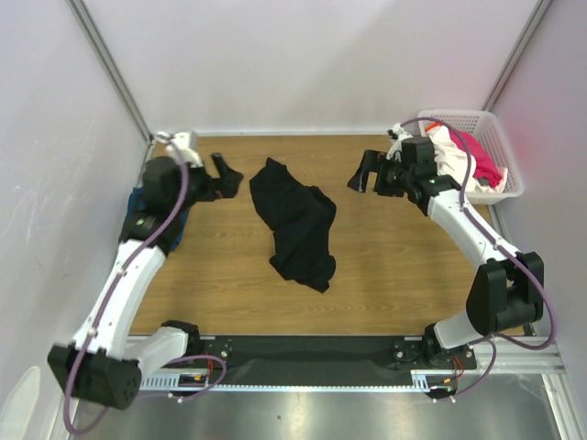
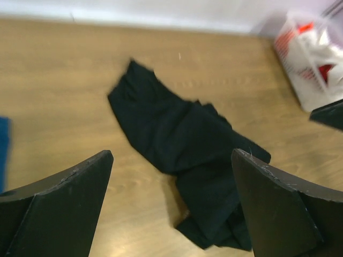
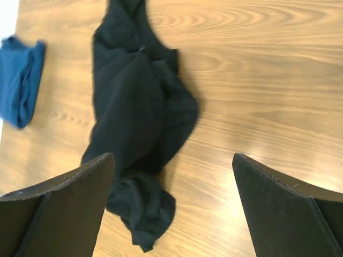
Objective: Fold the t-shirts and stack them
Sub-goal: Move the tshirt to the center of the board, then flatten the tshirt out
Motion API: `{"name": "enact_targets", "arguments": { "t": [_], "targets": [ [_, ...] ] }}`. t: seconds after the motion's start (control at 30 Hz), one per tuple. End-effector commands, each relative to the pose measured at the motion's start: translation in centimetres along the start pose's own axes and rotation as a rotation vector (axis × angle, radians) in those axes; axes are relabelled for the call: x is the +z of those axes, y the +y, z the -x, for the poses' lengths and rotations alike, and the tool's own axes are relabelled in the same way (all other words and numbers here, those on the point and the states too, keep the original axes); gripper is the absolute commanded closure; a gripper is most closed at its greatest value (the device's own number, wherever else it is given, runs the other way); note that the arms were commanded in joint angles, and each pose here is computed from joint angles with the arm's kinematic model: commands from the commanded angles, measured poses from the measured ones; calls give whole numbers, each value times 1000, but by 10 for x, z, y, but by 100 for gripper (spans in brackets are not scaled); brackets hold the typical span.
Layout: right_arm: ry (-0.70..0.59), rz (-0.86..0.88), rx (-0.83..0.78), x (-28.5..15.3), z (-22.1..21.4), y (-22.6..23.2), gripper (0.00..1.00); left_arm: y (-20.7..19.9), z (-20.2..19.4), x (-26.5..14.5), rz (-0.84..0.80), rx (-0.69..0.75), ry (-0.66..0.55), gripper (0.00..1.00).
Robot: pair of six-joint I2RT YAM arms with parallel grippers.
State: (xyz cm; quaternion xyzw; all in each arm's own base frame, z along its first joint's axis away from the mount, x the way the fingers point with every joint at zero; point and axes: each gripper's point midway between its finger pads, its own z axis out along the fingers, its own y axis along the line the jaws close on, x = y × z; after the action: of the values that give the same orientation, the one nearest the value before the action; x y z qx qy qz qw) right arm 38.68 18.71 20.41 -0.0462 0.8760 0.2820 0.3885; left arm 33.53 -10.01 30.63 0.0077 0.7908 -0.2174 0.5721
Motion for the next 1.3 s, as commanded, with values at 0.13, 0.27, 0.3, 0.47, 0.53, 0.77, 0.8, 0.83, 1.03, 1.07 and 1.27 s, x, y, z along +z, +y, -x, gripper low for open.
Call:
{"name": "enact_targets", "arguments": {
  "t": [0.13, 0.27, 0.3, 0.47, 0.53, 0.77, 0.8, 0.83, 1.03, 1.07, 1.27],
  "targets": [
    [-86, -7, 74, 5, 9, -6, 1, -17, -53, 64, 123, -162, 100, 0],
    [-58, -35, 54, 13, 1, -12, 1, -17, -108, 96, 151, -248, 213, 2],
    [-55, -42, 34, 13, 0, -14, 1, -20, -119, 97, 149, -266, 236, 3],
    [-76, -116, 13, 16, -3, -31, 0, -60, -167, 87, 39, -294, 287, 5],
    [-80, -123, 31, 18, -3, -35, 0, -59, -189, 76, 63, -331, 310, 5],
    [-68, -83, 29, 17, -10, -19, 0, -77, -228, 62, -43, -426, 281, 6],
    [-75, -85, 24, 15, -8, -17, 0, -83, -220, 66, -84, -428, 245, 7],
    [-81, -84, 11, 14, -7, -14, 0, -85, -220, 68, -104, -426, 232, 8],
    [-99, -119, -10, 10, 6, -11, 0, -97, -209, 72, -224, -423, 122, 56],
    [-99, -124, -13, 7, 7, -11, 0, -96, -210, 73, -222, -421, 122, 72],
    [-124, -143, -22, -1, 18, -10, 0, -73, -182, 76, -119, -343, 85, 100]
  ]
}}
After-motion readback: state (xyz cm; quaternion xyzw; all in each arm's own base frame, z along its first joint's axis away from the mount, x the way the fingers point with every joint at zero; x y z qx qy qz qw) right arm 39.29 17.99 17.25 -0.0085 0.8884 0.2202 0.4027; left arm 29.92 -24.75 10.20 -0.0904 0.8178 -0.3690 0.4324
